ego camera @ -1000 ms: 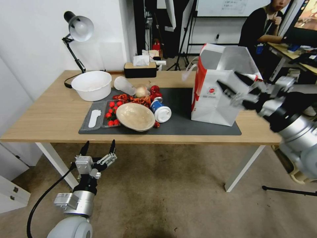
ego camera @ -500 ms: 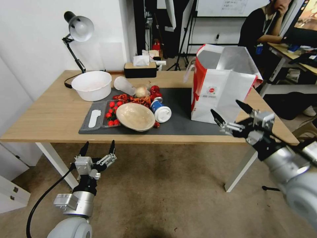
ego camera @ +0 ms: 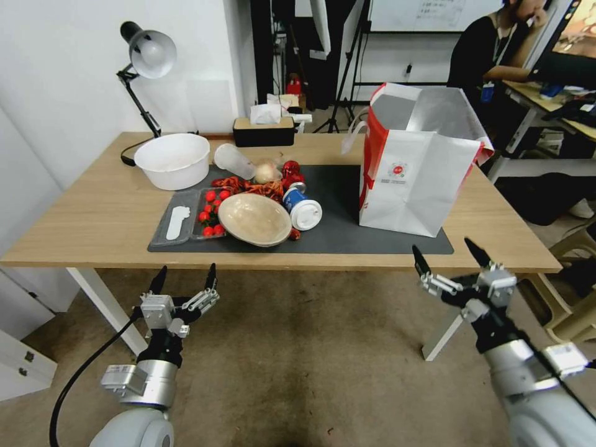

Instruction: Pick up the food delivery bag from the floor and place it on the table.

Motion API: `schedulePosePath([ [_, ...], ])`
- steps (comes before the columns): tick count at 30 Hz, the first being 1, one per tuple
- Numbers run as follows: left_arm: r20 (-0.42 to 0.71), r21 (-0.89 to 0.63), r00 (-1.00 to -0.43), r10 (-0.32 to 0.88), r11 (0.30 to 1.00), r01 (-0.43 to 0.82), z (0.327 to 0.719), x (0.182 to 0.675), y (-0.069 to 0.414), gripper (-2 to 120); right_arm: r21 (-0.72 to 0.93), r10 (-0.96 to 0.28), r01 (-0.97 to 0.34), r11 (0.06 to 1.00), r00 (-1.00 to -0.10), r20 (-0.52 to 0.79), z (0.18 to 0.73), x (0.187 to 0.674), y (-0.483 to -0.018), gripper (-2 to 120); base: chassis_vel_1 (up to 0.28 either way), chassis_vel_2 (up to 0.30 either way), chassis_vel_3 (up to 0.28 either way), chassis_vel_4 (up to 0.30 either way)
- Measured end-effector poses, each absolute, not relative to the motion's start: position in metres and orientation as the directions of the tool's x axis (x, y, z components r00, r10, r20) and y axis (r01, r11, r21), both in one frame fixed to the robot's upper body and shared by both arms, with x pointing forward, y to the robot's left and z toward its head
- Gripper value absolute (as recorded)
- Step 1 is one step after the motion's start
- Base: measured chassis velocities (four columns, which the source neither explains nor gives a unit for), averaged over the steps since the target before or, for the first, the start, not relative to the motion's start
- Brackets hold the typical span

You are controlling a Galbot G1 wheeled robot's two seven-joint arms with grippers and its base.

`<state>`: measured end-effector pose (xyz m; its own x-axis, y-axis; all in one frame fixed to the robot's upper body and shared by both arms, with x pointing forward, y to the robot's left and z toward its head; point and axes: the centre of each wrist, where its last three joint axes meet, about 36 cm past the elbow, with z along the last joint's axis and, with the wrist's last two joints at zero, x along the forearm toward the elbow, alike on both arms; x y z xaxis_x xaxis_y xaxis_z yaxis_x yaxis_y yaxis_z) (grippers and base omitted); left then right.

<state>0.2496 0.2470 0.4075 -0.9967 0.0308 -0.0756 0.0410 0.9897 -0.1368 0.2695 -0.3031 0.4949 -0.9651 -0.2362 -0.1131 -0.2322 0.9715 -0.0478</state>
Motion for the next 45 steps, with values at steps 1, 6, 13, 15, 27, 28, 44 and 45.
schedulePosePath([
  [1,-0.076,-0.137,-0.997,0.031,0.990,0.041,0.407,0.250,0.247,100,-0.042,-0.214,-0.210,0.977,-0.971,-0.111,0.486,0.266,-0.302,100,0.000,0.000,0.000,0.000],
  [6,-0.076,-0.138,-0.997,0.032,0.990,0.042,0.407,0.250,0.247,100,-0.045,-0.178,-0.174,0.984,-0.978,-0.105,0.465,0.257,-0.299,100,0.000,0.000,0.000,0.000],
  [13,-0.075,-0.136,-0.997,0.034,0.990,0.044,0.405,0.249,0.247,100,-0.032,-0.104,-0.102,0.994,-0.993,-0.058,0.415,0.245,-0.289,100,0.000,0.000,0.000,0.000],
  [15,-0.075,-0.136,-0.997,0.034,0.990,0.044,0.405,0.249,0.247,100,-0.032,-0.101,-0.099,0.995,-0.993,-0.056,0.413,0.244,-0.288,100,0.000,0.000,0.000,0.000],
  [27,-0.074,-0.133,-0.997,0.031,0.990,0.040,0.403,0.249,0.248,100,-0.034,-0.088,-0.087,0.996,-0.995,-0.046,0.409,0.245,-0.284,100,0.000,0.000,0.000,0.000],
  [28,-0.074,-0.133,-0.997,0.031,0.990,0.040,0.403,0.249,0.248,100,-0.034,-0.088,-0.087,0.996,-0.995,-0.046,0.409,0.245,-0.284,100,0.000,0.000,0.000,0.000],
  [44,-0.077,-0.120,-0.996,0.036,0.992,0.045,0.406,0.248,0.250,100,-0.038,-0.085,-0.083,0.996,-0.995,-0.049,0.410,0.245,-0.283,100,0.000,0.000,0.000,0.000],
  [45,-0.078,-0.119,-0.996,0.036,0.992,0.045,0.406,0.248,0.250,100,-0.038,-0.085,-0.083,0.996,-0.995,-0.049,0.410,0.245,-0.283,100,0.000,0.000,0.000,0.000],
])
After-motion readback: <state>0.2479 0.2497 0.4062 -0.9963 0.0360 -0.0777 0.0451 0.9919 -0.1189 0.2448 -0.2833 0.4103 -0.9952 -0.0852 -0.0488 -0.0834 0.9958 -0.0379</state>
